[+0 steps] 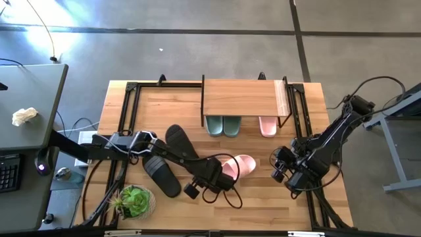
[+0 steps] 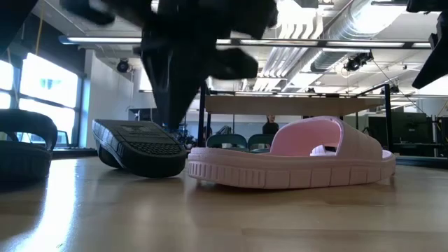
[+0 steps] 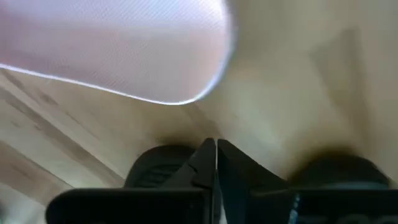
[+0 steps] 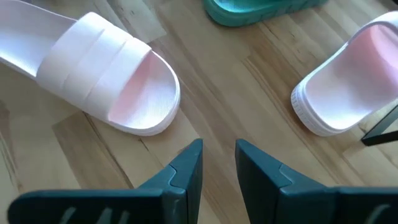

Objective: Pick and place slides into the shelf
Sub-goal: Put the pink slide under the shelf

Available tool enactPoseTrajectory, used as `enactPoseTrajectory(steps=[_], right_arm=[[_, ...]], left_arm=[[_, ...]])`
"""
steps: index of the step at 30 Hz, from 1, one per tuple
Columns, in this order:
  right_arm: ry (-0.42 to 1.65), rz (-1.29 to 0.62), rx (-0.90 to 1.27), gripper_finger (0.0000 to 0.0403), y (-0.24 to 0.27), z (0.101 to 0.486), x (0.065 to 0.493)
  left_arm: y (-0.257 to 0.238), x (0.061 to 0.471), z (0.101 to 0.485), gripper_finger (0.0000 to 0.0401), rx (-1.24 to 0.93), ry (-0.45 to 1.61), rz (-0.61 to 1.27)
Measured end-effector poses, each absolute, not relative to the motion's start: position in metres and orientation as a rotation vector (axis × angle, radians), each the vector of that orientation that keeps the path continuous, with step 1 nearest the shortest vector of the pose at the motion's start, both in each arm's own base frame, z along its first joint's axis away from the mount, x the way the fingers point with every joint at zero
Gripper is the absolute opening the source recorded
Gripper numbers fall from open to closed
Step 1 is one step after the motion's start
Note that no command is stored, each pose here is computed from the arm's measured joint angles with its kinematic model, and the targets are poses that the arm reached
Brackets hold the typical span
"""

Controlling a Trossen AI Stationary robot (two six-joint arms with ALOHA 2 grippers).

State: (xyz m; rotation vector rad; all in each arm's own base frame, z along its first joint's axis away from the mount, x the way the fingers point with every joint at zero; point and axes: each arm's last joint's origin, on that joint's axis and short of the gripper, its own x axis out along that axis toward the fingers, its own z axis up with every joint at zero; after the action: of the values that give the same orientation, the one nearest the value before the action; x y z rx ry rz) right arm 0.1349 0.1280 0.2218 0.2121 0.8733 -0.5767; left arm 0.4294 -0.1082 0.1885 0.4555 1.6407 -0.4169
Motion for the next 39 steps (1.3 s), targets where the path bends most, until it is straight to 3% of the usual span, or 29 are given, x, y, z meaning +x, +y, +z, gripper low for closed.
enactPoseTrajectory(steps=[8, 13, 22, 39], right_arm=[[0.858, -0.571, 0.203, 0.0085, 0.129, 0.222, 0.134], [0.858, -0.571, 0.204, 0.0085, 0.129, 0.222, 0.134], [0.856, -0.58, 0.235, 0.0085, 0.129, 0.222, 0.134], [0.87, -0.533, 0.322, 0.0085, 0.136, 0.222, 0.138]], left_arm=[[-0.108, 0.433, 0.16, 0.0019, 0.498, 1.578, -0.387], [-0.111, 0.438, 0.16, 0.0002, 0.477, 1.509, -0.447], [-0.116, 0.453, 0.162, 0.0005, 0.49, 1.334, -0.499], [-0.119, 0.477, 0.169, 0.0002, 0.568, 1.074, -0.428]])
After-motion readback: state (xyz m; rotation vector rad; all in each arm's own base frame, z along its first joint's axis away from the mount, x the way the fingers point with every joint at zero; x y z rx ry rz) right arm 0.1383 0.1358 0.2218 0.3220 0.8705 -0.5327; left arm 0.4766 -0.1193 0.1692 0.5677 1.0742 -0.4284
